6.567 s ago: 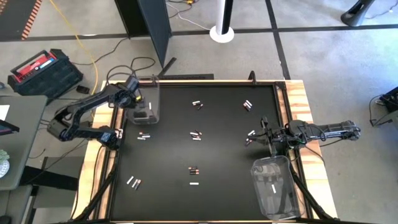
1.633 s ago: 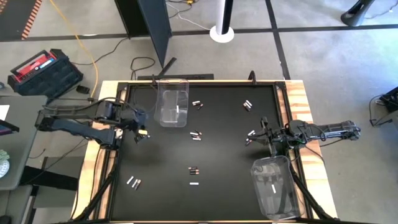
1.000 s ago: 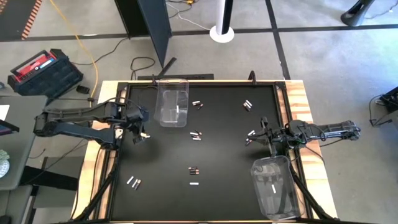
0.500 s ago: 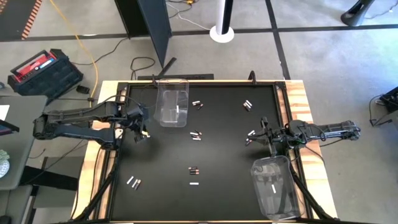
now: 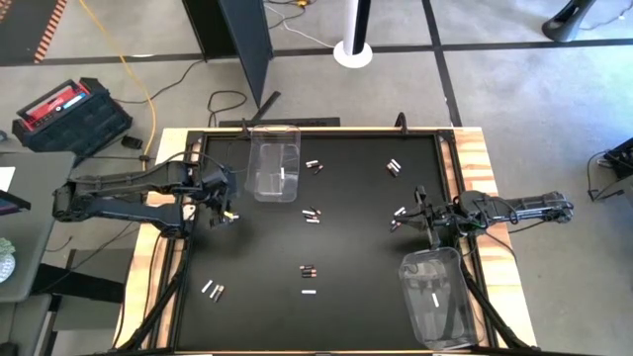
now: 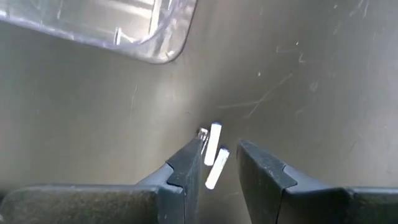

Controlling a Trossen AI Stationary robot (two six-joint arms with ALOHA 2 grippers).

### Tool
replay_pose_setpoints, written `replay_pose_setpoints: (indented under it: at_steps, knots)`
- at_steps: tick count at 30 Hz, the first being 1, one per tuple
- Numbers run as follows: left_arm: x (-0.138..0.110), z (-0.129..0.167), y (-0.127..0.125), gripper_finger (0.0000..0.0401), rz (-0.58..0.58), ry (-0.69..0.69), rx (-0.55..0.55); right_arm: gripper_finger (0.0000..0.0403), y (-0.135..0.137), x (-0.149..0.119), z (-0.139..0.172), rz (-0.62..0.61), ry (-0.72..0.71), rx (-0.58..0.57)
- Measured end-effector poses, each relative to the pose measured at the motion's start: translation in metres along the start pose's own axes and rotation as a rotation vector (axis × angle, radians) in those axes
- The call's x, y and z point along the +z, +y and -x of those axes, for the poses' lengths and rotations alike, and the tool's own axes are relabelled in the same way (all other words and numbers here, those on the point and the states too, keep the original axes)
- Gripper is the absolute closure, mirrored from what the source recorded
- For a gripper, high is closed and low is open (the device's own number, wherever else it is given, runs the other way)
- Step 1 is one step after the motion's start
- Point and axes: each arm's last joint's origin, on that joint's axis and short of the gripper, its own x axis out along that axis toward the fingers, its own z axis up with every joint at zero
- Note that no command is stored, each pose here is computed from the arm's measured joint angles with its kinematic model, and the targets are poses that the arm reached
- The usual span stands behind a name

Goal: Sort batteries
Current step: Put the black battery into the top transparent bin

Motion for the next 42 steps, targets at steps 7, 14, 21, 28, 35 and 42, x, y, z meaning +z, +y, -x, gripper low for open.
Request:
replay_pose_setpoints:
  at_steps: [7, 14, 21, 28, 35, 42]
  knots:
    - [-0.005, -0.005, 0.000, 0.0303, -0.033, 0.091, 0.002, 0.0392, 0.000, 0.000, 0.000, 0.000, 0.000, 0.000]
    - [-0.003, -0.016, -0.001, 0.0303, -0.060, 0.122, 0.011, 0.0392, 0.000, 0.000, 0.000, 0.000, 0.000, 0.000]
    - [0.003, -0.035, 0.002, 0.0303, 0.040, 0.238, 0.022, 0.0392, 0.000, 0.000, 0.000, 0.000, 0.000, 0.000]
    - [0.007, -0.051, 0.002, 0.0303, 0.021, 0.330, -0.004, 0.0392, 0.000, 0.000, 0.000, 0.000, 0.000, 0.000]
    - [0.010, -0.067, 0.002, 0.0303, -0.013, 0.419, 0.015, 0.0392, 0.000, 0.000, 0.000, 0.000, 0.000, 0.000]
    - [0.012, -0.086, 0.002, 0.0303, -0.049, 0.507, 0.017, 0.0392, 0.000, 0.000, 0.000, 0.000, 0.000, 0.000]
